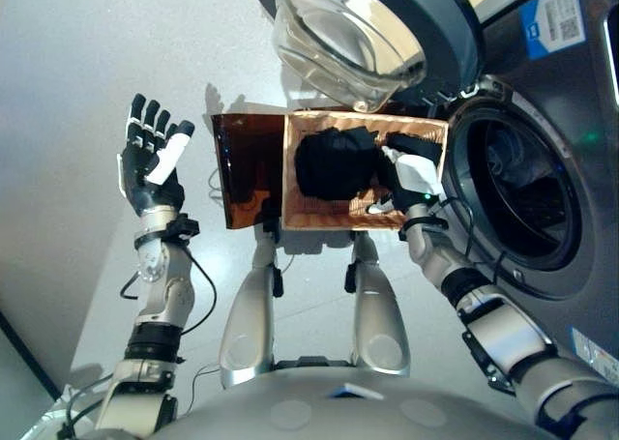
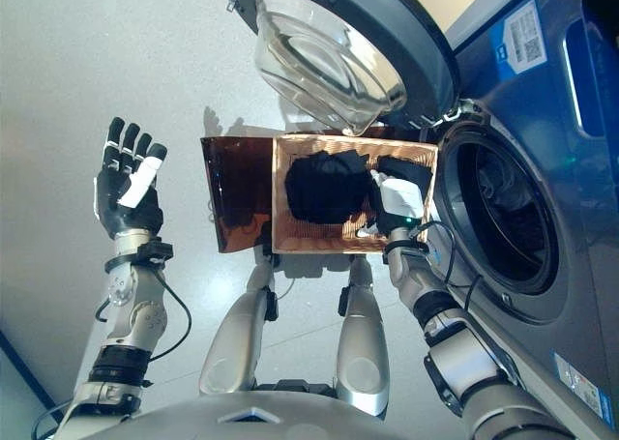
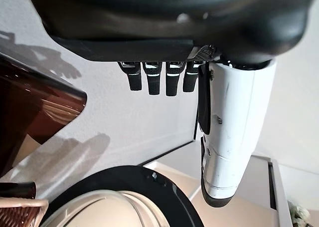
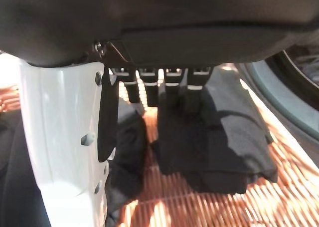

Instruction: Pick up the clothes and place them into the washing machine

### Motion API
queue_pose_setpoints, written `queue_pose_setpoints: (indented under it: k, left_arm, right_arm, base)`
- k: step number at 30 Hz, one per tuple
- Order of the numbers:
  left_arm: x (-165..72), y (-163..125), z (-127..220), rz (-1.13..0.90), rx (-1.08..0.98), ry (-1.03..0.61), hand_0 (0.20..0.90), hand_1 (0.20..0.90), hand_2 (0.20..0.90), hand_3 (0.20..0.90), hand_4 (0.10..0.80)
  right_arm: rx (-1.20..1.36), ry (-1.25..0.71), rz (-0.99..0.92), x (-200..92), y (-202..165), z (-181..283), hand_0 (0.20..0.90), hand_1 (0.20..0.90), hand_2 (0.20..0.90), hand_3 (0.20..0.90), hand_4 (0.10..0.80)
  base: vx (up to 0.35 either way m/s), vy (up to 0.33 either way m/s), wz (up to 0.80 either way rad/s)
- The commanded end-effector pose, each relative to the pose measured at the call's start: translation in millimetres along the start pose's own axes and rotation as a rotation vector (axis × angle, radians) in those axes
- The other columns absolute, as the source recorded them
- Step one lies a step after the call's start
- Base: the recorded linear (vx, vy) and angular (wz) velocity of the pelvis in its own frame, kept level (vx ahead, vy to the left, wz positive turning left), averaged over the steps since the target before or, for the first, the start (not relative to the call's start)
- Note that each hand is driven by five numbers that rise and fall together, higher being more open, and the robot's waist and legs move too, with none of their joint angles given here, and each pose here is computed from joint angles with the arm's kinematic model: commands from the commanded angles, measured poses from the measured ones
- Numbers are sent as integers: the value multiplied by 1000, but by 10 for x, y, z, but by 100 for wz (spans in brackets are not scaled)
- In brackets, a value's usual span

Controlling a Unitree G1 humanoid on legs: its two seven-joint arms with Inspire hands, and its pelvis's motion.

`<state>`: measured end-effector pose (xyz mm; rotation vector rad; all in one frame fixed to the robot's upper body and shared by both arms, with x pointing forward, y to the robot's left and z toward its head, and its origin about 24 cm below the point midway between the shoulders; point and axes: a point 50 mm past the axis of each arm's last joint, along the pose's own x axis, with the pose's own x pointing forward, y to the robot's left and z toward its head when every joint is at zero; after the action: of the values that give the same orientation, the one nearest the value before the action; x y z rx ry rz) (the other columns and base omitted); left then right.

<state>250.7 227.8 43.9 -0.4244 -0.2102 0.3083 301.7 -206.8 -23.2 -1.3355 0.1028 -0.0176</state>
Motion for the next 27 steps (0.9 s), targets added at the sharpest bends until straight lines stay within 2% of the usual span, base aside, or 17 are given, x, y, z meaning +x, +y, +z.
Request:
queue_pose_setpoints:
  k: [1, 18, 27]
  left_arm:
    - [3, 73, 445, -34, 37, -222, 900, 900, 900, 900, 800]
    - [11, 141, 513, -17, 52, -241, 900, 900, 900, 900, 800]
    - [10, 151, 462, -6, 58, -235, 900, 900, 900, 900, 800]
  right_arm:
    - [-35, 71, -114, 43, -173, -197, 900, 900, 900, 900, 800]
    - [-45, 144, -296, 192, -628, -406, 900, 900, 900, 900, 800]
    - [75, 73, -381, 73, -698, -369, 900, 900, 900, 900, 800]
  base:
    - [0, 0, 0]
    - [0, 0, 0]
    - [14, -3, -1]
